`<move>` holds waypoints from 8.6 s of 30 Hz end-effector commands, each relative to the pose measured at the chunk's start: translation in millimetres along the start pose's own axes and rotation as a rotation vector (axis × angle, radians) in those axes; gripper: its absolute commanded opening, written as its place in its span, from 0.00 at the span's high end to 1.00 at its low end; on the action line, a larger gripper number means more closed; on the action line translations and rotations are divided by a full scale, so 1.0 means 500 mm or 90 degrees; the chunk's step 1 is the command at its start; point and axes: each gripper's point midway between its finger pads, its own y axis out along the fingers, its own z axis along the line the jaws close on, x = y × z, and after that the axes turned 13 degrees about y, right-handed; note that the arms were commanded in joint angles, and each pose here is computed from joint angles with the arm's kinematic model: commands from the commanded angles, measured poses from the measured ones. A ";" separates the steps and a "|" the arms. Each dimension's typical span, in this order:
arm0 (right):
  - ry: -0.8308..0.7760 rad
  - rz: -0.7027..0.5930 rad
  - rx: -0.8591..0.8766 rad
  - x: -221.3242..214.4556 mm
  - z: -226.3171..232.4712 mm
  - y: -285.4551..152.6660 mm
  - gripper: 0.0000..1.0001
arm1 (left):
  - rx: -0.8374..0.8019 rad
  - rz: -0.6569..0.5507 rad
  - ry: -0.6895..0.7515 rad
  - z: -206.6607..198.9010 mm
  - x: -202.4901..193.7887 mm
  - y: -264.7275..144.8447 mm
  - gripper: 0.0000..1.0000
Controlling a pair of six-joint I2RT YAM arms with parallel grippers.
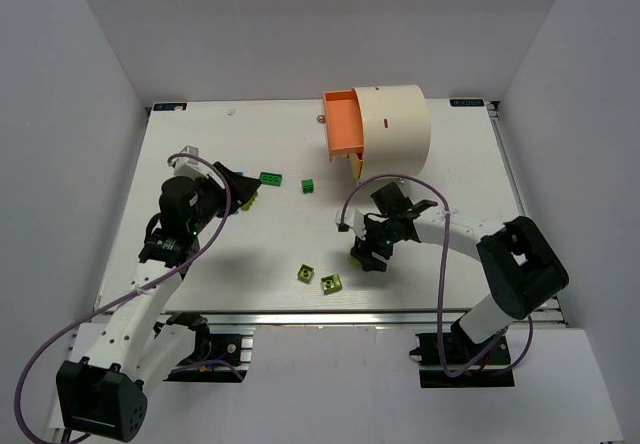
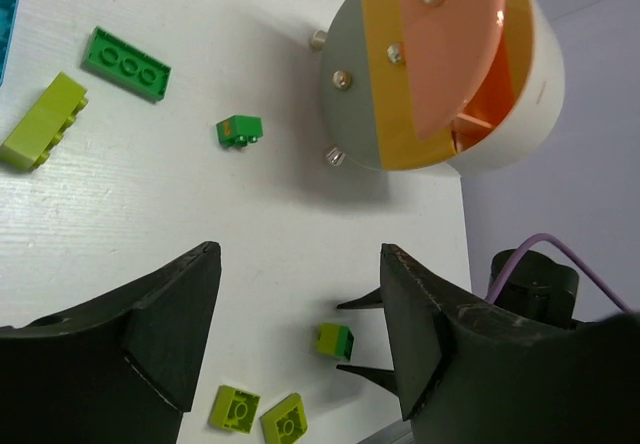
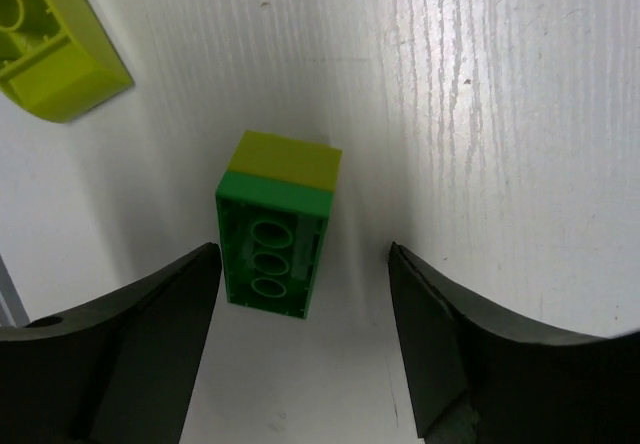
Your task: Sort the legos into containers by color
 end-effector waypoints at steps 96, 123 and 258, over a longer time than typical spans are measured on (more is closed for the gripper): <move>0.184 -0.339 0.425 0.467 0.153 -0.303 1.00 | -0.587 -0.063 0.097 -0.320 -0.079 -0.042 0.82; 0.115 -0.476 0.000 0.595 -0.174 -0.416 1.00 | -0.310 0.023 0.140 -0.156 -0.152 0.034 1.00; -0.043 -0.391 -0.072 0.411 -0.003 -0.311 0.51 | 0.574 0.301 -0.073 0.210 -0.140 0.398 0.17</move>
